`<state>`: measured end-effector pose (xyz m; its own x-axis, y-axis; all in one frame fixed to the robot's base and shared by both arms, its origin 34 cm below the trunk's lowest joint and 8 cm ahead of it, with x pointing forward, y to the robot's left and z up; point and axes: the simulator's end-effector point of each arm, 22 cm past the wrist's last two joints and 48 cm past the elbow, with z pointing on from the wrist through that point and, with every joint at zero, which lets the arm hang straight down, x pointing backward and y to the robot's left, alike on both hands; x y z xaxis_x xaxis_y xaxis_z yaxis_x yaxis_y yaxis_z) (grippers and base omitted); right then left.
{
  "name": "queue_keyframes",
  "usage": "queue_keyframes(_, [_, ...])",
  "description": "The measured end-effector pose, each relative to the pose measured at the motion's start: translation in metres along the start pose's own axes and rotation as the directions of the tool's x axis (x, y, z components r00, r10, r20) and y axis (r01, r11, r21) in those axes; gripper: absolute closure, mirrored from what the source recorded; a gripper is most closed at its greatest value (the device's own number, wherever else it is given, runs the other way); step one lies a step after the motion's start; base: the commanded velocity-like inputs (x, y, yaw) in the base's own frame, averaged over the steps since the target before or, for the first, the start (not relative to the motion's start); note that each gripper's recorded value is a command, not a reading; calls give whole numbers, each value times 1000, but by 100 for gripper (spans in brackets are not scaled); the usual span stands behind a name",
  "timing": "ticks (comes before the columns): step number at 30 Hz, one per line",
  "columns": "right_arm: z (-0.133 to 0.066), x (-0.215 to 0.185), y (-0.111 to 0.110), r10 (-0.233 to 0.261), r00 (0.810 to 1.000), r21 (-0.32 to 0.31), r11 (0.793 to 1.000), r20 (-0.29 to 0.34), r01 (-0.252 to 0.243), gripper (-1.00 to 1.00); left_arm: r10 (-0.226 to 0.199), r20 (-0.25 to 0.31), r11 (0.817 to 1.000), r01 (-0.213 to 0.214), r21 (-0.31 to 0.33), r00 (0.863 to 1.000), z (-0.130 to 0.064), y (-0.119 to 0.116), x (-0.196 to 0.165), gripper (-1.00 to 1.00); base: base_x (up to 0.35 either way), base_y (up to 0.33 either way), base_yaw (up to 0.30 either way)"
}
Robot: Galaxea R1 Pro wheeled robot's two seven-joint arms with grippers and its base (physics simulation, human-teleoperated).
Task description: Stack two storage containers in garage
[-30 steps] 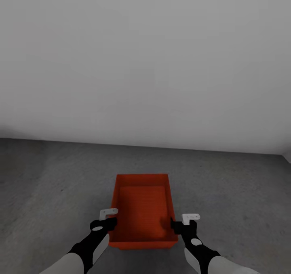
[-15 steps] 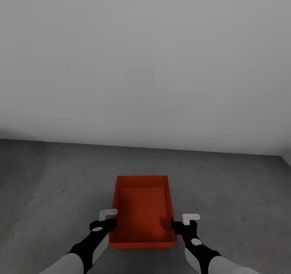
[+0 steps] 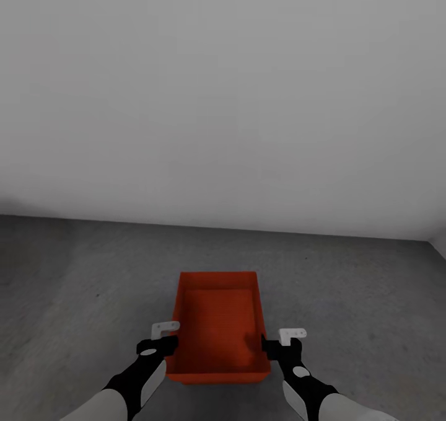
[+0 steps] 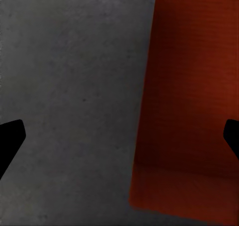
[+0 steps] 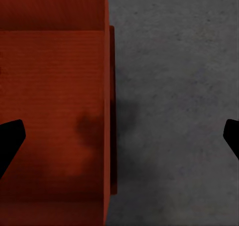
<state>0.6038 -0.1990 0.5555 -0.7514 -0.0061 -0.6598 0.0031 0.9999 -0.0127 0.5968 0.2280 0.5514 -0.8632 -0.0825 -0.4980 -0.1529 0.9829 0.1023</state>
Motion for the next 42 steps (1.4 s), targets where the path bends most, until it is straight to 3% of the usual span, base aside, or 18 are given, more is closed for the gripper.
queue_keyframes(12, [-14,-11,0,0,1000,0,1000,0,0,-100,-25,-9,1000,25,2,1000,-15,1,-6,-100,0,0,0])
queue_keyframes(42, [-46,-34,2,-10,1000,-13,1000,6,11,-100,-29,-11,1000,29,4,1000,-51,5,-20,-100,0,0,0])
